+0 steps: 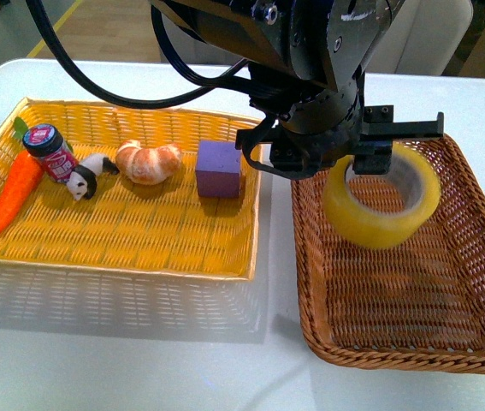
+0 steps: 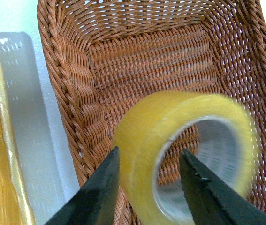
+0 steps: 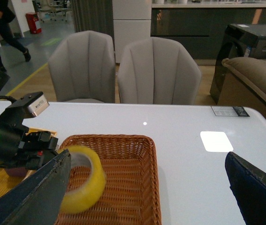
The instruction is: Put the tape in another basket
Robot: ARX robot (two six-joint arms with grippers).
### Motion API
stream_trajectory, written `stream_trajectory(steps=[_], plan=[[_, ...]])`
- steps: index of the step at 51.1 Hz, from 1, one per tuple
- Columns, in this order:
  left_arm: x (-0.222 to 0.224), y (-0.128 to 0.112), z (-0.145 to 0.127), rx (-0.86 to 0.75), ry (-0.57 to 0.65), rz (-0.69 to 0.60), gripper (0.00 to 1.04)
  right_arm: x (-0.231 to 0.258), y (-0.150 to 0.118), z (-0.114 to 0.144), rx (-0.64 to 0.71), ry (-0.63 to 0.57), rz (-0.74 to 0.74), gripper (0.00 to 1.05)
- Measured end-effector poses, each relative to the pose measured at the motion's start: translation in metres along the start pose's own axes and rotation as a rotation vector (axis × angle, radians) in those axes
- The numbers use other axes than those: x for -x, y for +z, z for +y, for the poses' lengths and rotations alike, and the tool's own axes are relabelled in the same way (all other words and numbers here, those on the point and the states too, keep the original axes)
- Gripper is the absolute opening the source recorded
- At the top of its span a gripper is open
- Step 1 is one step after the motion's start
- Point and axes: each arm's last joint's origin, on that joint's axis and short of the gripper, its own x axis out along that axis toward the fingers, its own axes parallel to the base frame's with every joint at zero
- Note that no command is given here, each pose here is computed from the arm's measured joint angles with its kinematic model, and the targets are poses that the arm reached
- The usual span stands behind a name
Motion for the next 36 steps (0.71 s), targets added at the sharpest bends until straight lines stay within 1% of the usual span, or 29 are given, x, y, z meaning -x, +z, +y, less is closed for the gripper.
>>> stream_trajectory(steps=[7,9,10,12,14,16,17,19,23,27,29,36], plan=[[0.0,0.001,-0.001,0.0,-0.012,-0.014,0.62,0.0,0.0,0.0,0.0,0.0,0.0,0.96],[0.0,0.0,0.0,0.001,-0.012,-0.018,0.69,0.0,0.0,0.0,0.0,0.0,0.0,0.96],[0.001,-0.001,0.001,0.003,-0.012,-0.019,0.74,0.0,0.0,0.0,0.0,0.0,0.0,0.96],[0.001,-0.003,0.003,0.006,-0.011,-0.019,0.79,0.0,0.0,0.0,0.0,0.0,0.0,0.96],[0.004,-0.006,0.005,0.01,-0.012,-0.023,0.9,0.0,0.0,0.0,0.0,0.0,0.0,0.96],[0.007,-0.009,0.007,0.011,-0.017,-0.029,0.97,0.0,0.0,0.0,0.0,0.0,0.0,0.96],[0.01,-0.009,0.008,0.012,-0.018,-0.036,0.98,0.0,0.0,0.0,0.0,0.0,0.0,0.96],[0.019,-0.009,0.01,0.017,-0.03,-0.057,0.95,0.0,0.0,0.0,0.0,0.0,0.0,0.96],[0.043,-0.005,0.017,0.027,-0.045,-0.12,0.96,0.0,0.0,0.0,0.0,0.0,0.0,0.96],[0.077,0.001,0.032,0.043,-0.05,-0.207,0.96,0.0,0.0,0.0,0.0,0.0,0.0,0.96],[0.087,0.002,0.037,0.048,-0.053,-0.231,0.96,0.0,0.0,0.0,0.0,0.0,0.0,0.96],[0.133,-0.005,0.064,0.068,-0.05,-0.314,0.96,0.0,0.0,0.0,0.0,0.0,0.0,0.96]])
